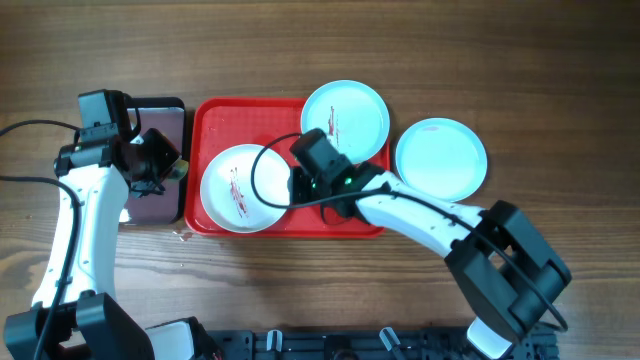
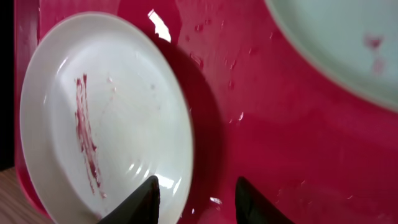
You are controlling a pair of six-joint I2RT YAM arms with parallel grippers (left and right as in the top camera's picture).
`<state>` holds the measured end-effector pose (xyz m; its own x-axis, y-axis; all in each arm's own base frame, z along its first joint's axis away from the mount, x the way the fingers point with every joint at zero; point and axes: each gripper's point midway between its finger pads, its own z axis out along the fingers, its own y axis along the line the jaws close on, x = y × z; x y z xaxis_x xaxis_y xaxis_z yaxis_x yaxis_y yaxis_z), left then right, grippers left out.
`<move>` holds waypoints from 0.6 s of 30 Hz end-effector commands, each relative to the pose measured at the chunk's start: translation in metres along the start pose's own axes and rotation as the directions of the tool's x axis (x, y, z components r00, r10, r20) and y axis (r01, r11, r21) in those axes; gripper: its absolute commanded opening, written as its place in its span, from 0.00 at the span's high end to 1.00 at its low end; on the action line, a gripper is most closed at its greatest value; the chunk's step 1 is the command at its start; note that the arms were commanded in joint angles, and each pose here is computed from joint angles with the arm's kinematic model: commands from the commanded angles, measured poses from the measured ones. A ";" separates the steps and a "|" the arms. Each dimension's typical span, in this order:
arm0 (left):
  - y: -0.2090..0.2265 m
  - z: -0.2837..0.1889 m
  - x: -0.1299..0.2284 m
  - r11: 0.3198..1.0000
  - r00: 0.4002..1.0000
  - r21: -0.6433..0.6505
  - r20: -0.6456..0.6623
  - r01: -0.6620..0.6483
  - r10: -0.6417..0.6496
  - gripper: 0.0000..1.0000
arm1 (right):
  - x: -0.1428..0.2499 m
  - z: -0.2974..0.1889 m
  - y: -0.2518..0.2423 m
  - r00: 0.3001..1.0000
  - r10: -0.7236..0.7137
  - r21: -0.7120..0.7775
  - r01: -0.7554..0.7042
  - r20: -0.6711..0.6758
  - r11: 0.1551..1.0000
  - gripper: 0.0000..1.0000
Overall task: Clean dirty plates on tray and stack at the side
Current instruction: 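Grip the lower plate rim and drag it left on the tray, then bring the sponge in the left gripper onto the second plate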
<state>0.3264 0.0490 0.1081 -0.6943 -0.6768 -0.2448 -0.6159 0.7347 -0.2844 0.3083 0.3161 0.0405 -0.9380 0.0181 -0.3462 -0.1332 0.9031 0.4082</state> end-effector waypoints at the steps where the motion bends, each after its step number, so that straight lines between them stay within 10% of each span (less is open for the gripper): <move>1: -0.003 0.001 -0.001 1.000 1.000 0.000 0.000 -0.005 0.005 0.96 | -0.018 0.002 -0.006 0.994 -0.113 -0.012 0.113 0.006 0.994 0.61; 18: -0.044 0.025 0.034 0.983 0.982 -0.009 -0.049 -0.181 0.181 0.96 | 0.008 0.035 0.006 0.972 -0.207 -0.159 0.188 -0.112 0.969 0.72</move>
<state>0.3367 -0.0053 0.1021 -0.7982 -0.5421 -0.2627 -0.4816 0.8362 -0.2624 0.3085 0.3268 0.0120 -0.9211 -0.2105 -0.3274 -0.3464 0.8270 0.4427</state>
